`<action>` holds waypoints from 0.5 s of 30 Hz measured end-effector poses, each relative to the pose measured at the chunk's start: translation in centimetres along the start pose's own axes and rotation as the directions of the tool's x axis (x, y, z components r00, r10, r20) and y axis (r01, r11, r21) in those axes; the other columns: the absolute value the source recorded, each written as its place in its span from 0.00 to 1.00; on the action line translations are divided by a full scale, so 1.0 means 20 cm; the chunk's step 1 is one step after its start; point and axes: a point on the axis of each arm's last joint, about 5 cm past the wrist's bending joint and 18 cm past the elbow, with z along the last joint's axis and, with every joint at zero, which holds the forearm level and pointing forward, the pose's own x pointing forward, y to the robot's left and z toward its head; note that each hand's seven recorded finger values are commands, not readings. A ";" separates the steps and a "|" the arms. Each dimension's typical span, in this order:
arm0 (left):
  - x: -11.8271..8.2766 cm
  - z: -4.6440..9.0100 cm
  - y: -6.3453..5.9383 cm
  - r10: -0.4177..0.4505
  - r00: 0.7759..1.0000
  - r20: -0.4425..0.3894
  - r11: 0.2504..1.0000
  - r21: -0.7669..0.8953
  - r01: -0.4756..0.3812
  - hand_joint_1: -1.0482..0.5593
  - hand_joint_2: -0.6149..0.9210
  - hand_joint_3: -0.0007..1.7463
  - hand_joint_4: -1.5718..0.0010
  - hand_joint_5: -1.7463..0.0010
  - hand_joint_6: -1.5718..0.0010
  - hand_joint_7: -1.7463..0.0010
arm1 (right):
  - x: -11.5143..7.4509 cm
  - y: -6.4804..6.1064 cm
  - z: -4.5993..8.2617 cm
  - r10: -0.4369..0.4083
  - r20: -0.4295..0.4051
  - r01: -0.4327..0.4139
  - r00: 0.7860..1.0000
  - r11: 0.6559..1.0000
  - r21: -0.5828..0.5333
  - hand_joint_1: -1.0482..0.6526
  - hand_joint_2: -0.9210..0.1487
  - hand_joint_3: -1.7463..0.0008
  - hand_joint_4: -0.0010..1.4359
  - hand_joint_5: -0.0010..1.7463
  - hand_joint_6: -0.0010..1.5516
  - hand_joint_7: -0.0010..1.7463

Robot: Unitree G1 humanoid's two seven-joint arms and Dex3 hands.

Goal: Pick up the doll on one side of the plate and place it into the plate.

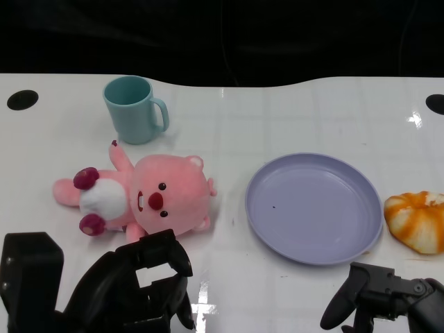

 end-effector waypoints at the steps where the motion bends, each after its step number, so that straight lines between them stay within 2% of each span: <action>1: 0.00 0.00 0.00 0.000 1.000 0.000 1.000 0.000 0.000 0.53 0.72 0.70 0.50 0.00 0.55 0.11 | 0.00 0.00 0.00 0.000 0.000 0.000 1.000 1.000 0.000 0.57 0.36 0.37 0.47 0.95 0.40 0.73; 15: -0.01 0.01 0.01 -0.008 1.000 0.004 1.000 0.008 0.008 0.54 0.72 0.70 0.50 0.00 0.54 0.12 | 0.00 0.00 0.00 0.000 0.003 0.000 1.000 1.000 0.000 0.57 0.38 0.35 0.47 0.95 0.39 0.73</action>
